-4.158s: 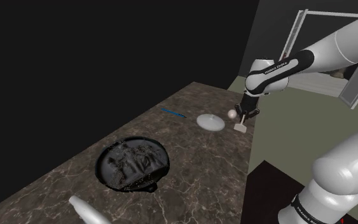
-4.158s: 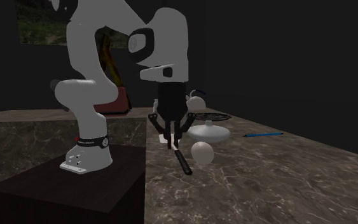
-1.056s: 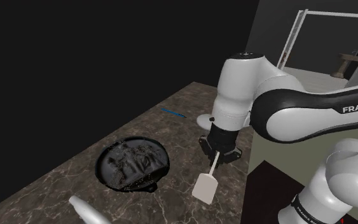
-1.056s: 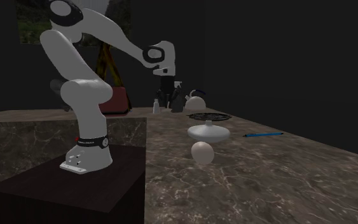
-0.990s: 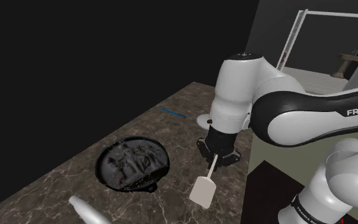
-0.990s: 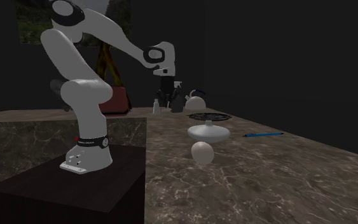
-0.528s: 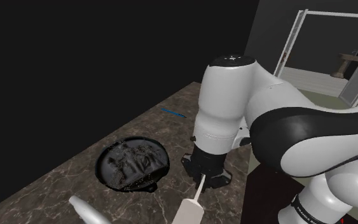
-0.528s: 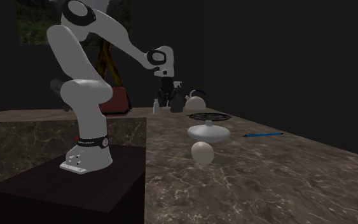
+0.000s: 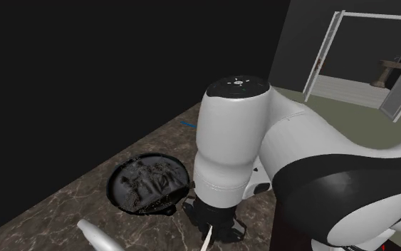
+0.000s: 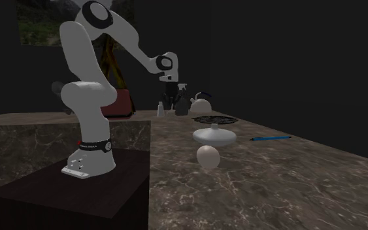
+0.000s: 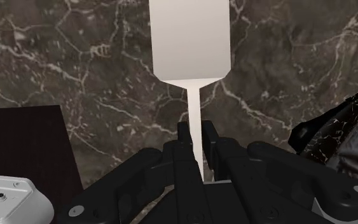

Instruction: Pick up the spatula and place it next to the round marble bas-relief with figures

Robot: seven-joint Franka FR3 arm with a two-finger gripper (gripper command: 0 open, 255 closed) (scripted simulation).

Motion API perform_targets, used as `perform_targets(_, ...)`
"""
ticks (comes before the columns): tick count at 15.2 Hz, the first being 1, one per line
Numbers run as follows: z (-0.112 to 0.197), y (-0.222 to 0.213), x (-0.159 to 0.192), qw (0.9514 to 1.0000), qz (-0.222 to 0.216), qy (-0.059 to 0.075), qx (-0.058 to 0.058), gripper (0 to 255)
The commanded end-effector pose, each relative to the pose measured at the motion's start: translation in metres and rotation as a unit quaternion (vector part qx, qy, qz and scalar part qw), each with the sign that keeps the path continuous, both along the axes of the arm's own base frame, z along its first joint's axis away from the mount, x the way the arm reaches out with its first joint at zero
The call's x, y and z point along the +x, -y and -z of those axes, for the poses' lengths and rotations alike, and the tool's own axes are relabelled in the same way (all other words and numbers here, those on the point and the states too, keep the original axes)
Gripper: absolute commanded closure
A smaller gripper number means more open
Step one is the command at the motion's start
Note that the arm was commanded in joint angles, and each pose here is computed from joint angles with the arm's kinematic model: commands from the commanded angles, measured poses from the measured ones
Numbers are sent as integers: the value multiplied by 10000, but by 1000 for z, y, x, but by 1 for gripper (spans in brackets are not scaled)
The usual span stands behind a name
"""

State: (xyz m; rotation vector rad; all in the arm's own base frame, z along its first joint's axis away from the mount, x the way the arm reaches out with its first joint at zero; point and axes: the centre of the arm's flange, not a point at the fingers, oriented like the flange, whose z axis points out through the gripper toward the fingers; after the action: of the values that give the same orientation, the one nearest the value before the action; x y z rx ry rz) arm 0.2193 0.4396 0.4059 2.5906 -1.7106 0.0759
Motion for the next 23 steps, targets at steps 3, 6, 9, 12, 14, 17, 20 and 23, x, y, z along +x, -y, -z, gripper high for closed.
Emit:
perform_targets(3, 20, -1, -2, 10000, 3, 1, 2, 255)
perform_targets(6, 36, -1, -2, 10000, 3, 1, 2, 255)
perform_targets(9, 52, -1, -2, 10000, 3, 1, 2, 255)
perform_targets(12, 65, -1, -2, 10000, 3, 1, 2, 255)
perform_targets(14, 65, -1, -2, 10000, 3, 1, 2, 255)
perform_targets(17, 65, -1, -2, 10000, 3, 1, 2, 255)
perform_targets(20, 65, -1, -2, 10000, 3, 1, 2, 0)
perform_targets(23, 65, -1, -2, 10000, 3, 1, 2, 0)
